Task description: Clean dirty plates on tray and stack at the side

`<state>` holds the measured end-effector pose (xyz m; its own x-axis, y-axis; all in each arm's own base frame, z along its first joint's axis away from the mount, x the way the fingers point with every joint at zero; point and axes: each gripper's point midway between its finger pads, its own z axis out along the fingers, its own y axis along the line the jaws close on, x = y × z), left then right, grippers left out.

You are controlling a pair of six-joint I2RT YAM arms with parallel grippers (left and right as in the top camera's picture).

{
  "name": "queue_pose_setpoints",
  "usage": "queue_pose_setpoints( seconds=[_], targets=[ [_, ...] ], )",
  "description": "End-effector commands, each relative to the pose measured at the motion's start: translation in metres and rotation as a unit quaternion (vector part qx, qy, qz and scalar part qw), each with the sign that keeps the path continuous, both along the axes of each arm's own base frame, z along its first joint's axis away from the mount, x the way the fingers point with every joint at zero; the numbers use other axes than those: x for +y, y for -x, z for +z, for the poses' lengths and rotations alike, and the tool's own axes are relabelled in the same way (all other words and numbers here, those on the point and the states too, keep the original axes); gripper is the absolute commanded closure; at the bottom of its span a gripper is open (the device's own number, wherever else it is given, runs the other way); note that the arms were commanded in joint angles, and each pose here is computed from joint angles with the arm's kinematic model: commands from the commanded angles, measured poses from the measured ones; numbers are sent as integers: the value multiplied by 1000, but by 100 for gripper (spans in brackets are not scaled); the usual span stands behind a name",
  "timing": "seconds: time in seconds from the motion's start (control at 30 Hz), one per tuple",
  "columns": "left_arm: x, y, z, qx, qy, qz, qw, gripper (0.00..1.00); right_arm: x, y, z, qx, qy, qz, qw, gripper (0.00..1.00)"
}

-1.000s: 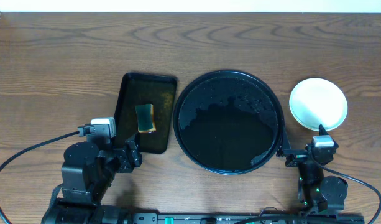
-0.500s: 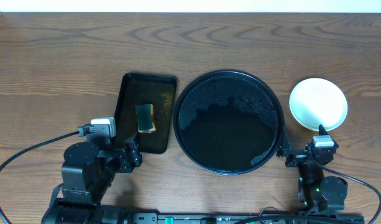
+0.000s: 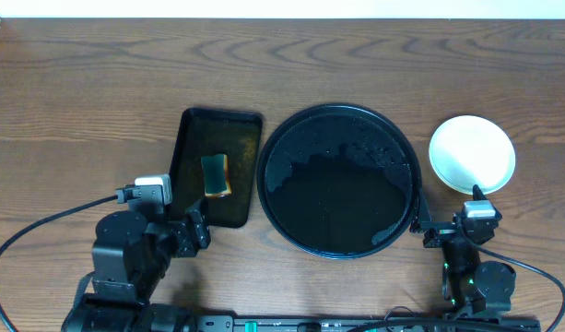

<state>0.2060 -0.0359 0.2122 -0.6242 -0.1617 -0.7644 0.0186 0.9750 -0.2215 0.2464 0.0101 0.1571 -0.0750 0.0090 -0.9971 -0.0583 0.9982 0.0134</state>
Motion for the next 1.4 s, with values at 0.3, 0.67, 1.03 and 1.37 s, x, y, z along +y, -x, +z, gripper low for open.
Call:
queue_pose_setpoints(
  seconds=[0.3,0.67,1.03,1.37],
  targets=[
    [33,5,-26,-46,-12,77,996,18,3,1,0,-2,7,6,1000,1],
    [35,-23,-50,-202,2,83,976,18,3,1,0,-2,7,6,1000,1],
    [36,-41,-42,-314,-36,70,946,18,3,1,0,-2,7,6,1000,1],
    [36,-38,-75,-251,-41,66,965,18,3,1,0,-2,7,6,1000,1]
  ],
)
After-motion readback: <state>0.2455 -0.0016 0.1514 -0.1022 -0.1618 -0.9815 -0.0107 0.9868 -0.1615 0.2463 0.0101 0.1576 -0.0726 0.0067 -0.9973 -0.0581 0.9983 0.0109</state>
